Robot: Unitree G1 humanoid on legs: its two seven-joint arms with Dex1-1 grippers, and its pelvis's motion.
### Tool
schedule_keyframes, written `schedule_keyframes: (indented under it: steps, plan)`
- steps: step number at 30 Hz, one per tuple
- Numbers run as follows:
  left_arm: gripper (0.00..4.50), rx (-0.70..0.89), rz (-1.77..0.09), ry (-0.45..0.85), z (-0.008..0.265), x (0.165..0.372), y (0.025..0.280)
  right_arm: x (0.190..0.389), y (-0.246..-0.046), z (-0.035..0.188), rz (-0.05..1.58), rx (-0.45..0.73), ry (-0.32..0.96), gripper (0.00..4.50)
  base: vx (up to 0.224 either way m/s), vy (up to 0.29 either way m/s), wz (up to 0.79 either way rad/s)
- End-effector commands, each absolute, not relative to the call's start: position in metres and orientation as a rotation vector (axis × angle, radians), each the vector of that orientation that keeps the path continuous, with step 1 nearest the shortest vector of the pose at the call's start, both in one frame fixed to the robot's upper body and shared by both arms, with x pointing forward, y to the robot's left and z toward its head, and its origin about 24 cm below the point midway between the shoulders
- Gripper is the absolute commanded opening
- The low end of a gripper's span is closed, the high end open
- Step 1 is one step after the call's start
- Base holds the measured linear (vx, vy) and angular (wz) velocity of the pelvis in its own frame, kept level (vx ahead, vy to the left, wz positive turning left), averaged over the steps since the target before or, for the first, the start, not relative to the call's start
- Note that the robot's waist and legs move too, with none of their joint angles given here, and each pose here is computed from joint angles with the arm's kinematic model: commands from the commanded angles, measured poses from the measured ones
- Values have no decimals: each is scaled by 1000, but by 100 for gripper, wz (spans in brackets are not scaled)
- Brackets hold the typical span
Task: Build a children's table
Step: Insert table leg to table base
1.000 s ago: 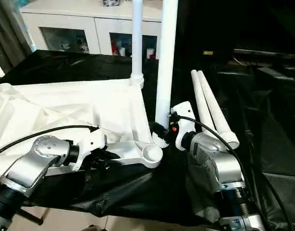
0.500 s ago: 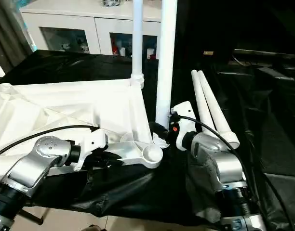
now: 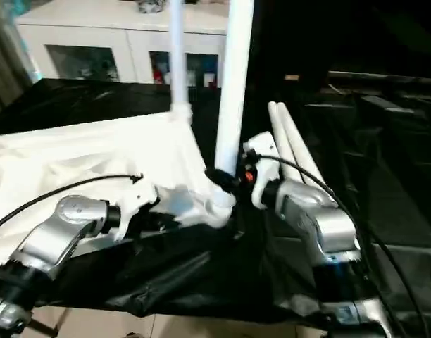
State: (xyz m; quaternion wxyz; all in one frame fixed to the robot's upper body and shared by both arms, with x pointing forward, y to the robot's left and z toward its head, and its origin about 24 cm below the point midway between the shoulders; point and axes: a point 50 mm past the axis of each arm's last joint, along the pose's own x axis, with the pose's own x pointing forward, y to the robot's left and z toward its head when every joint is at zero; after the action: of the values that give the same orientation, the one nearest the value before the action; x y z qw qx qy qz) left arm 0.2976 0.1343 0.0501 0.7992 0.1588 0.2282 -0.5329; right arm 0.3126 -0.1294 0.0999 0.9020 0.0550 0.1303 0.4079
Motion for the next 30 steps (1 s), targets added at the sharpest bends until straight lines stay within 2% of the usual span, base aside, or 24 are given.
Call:
schedule_keyframes:
  steps: [1,9,20,25,30]
  plan:
    - [0,323,-1096,470,56,304,138,316,-126,101,849,93,271,189,0,0,0]
    - [0,341,-1160,452,58,301,134,329,-120,88,837,66,302,189,0,0,0]
    - [0,352,-1162,455,61,303,140,336,-116,79,845,71,325,189,0,0,0]
    - [0,343,-1152,448,62,304,139,333,-124,70,816,131,342,189,0,0,0]
    - [0,339,-1133,438,64,308,139,324,-137,47,745,231,369,189,0,0,0]
